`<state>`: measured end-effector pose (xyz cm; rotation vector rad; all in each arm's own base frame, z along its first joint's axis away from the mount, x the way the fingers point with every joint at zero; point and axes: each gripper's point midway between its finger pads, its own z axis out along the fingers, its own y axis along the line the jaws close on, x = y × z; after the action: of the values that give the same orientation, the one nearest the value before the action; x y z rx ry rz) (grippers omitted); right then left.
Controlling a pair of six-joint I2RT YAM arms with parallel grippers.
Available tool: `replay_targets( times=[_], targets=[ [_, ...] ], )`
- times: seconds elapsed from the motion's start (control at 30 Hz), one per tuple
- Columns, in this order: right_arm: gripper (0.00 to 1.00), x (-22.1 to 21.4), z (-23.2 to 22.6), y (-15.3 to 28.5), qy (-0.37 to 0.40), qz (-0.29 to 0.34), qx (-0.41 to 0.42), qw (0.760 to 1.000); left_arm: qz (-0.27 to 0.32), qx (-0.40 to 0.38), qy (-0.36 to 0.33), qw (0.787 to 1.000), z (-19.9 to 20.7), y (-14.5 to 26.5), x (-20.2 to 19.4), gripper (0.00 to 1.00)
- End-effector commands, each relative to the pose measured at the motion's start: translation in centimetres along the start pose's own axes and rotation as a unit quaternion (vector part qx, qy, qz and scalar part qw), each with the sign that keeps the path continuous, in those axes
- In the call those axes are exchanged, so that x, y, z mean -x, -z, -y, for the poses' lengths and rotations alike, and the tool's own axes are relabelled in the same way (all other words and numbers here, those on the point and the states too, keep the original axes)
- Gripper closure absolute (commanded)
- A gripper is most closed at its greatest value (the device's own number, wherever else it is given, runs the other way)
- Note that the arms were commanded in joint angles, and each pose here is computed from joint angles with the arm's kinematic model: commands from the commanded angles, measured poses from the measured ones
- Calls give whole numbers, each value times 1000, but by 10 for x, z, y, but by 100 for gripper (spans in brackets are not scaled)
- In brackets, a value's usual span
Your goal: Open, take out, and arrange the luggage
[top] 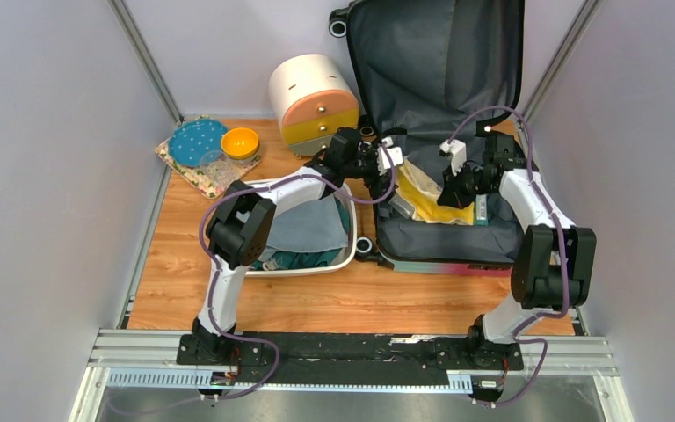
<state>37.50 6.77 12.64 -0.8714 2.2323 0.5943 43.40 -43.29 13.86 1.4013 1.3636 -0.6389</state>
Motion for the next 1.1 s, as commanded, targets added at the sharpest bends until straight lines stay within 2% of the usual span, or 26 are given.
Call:
replay_targets(
  times=[0.0, 0.13, 0.23, 0.37, 0.57, 0.8, 0.9, 1.07],
  targets=[
    [100, -6, -40, 22, 98, 5, 50, 994, 31, -46, -137, 989, 21, 9, 23, 5],
    [100, -9, -48, 28, 104, 8, 52, 993, 23, -55, -233, 971, 34, 0, 19, 4],
    [100, -7, -49, 30, 102, 9, 51, 993, 10, -57, -269, 961, 37, -8, 12, 4],
    [100, -3, -46, 31, 91, 12, 44, 995, 7, -75, -258, 963, 41, -14, 9, 7],
    [100, 11, -29, 34, 82, 22, 16, 996, 42, -119, -247, 961, 65, 1, 26, 8],
    [100, 20, -22, 38, 75, 35, 12, 996, 8, -191, -222, 956, 87, 16, 24, 7],
    [100, 24, -24, 41, 78, 43, 13, 996, -30, -184, -218, 958, 78, 8, 14, 8],
    [100, 26, -28, 45, 86, 48, 11, 995, -71, -105, -235, 964, 48, -13, 1, 9]
  ],
)
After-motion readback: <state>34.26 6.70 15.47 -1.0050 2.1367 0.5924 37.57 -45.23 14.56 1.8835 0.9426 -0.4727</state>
